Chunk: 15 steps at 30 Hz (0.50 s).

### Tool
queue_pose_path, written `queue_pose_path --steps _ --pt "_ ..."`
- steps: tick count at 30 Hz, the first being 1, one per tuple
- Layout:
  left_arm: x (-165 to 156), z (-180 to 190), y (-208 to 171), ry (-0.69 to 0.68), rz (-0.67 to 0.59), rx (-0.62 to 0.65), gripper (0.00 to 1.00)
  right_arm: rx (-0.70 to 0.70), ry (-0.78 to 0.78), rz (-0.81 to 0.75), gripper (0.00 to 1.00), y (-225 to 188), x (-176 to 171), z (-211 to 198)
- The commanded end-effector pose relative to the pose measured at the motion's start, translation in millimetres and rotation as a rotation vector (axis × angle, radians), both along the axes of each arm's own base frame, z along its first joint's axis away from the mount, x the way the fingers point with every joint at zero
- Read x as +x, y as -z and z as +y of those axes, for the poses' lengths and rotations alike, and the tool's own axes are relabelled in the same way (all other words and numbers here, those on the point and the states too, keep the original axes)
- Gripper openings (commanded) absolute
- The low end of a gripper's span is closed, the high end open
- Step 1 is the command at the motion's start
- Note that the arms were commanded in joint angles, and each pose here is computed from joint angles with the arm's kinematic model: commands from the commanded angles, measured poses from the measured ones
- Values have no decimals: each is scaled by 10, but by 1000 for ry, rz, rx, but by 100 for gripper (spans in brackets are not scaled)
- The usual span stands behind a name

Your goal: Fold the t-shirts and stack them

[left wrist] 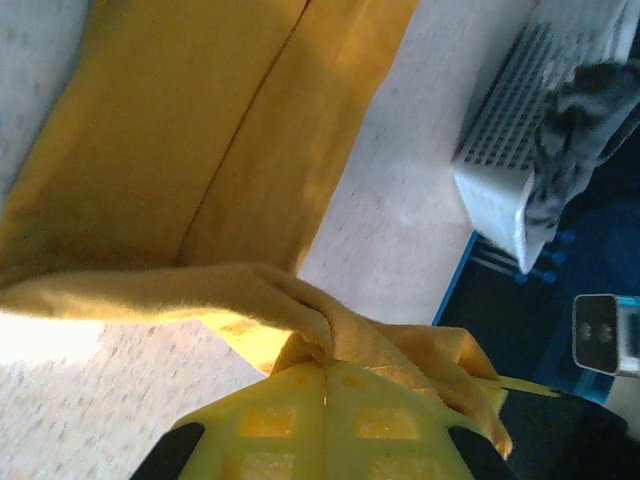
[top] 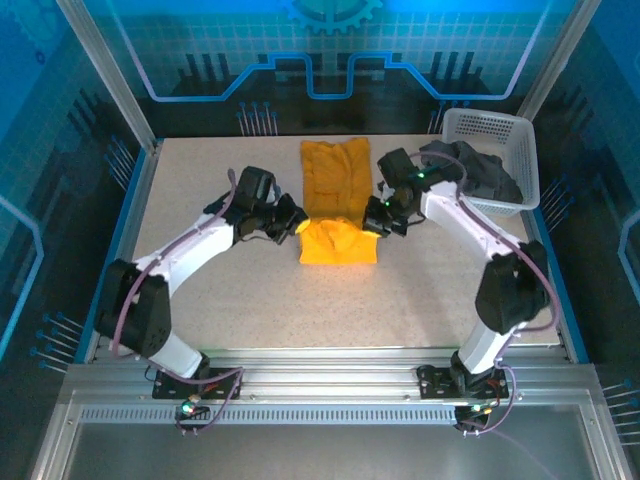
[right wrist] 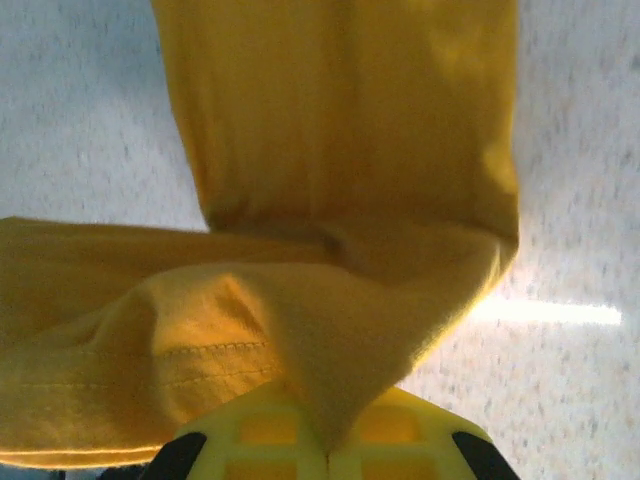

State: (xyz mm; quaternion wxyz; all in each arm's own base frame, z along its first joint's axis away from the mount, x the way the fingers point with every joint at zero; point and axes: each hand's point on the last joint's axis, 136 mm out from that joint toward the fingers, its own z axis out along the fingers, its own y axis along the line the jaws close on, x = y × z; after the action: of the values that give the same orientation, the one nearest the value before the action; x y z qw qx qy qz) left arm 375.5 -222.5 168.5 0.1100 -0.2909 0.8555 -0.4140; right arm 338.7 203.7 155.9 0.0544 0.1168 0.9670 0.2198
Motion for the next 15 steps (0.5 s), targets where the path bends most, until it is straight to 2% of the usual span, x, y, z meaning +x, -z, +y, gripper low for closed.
queue_pose_path --steps 1,7,15 --pt "382 23 -82 3 -66 -1 0 -27 4 3 0 94 290 -87" --pt "797 85 101 -9 -60 10 0 -16 39 13 0 297 719 -130" --pt "1068 55 379 6 -29 8 0 -6 35 47 0 582 1053 -99"
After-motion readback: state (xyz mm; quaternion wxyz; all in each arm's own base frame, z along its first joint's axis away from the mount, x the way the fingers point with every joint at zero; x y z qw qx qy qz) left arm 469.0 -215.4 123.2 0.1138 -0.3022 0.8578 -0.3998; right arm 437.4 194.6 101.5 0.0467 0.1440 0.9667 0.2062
